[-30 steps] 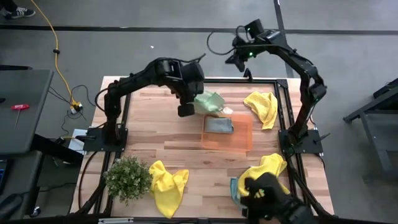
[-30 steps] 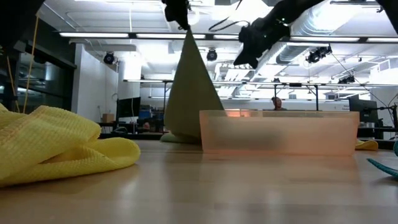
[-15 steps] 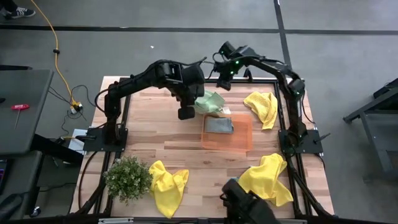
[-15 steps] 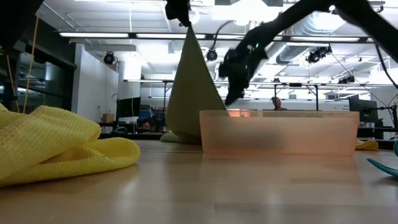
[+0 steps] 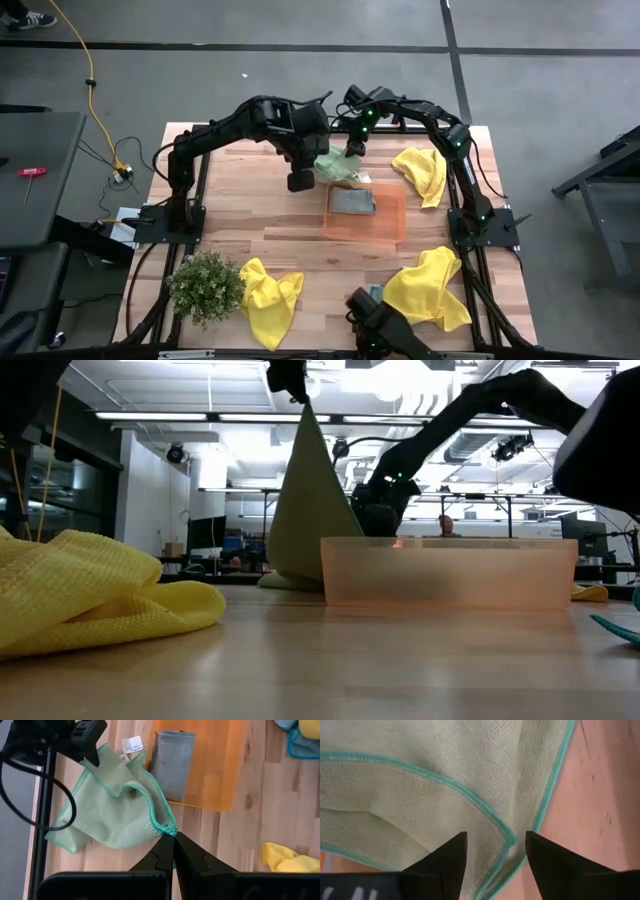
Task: Fold microfiber towels
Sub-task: Fold the green microfiber towel
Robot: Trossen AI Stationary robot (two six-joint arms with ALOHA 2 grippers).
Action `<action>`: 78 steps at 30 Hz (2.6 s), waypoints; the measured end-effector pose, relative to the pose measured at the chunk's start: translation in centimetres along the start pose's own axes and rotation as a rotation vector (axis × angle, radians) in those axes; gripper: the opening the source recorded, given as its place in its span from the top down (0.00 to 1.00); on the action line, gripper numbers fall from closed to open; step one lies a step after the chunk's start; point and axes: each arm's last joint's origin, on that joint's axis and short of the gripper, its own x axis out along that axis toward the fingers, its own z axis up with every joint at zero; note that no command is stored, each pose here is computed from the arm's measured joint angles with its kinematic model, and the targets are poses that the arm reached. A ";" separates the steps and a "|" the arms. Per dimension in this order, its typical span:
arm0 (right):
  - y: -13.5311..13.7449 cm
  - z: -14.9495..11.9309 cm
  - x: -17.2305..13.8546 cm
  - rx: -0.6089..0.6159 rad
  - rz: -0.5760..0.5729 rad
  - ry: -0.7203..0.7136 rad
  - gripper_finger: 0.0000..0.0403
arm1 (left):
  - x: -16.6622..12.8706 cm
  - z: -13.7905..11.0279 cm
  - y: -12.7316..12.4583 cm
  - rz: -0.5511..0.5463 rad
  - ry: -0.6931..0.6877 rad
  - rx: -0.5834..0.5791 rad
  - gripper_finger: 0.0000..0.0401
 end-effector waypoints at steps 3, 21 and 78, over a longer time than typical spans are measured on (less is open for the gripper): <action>0.1 0.2 0.1 -0.004 -0.004 -0.009 0.56 | 0.0 0.1 0.0 0.001 -0.009 0.001 1.00; 2.5 1.5 -2.6 -0.009 -0.070 -0.049 0.99 | -1.1 -0.7 2.0 0.114 -0.003 0.021 1.00; 13.1 -1.5 -27.5 0.035 -0.634 -0.690 1.00 | -11.7 -11.6 20.4 0.815 -0.066 -0.424 1.00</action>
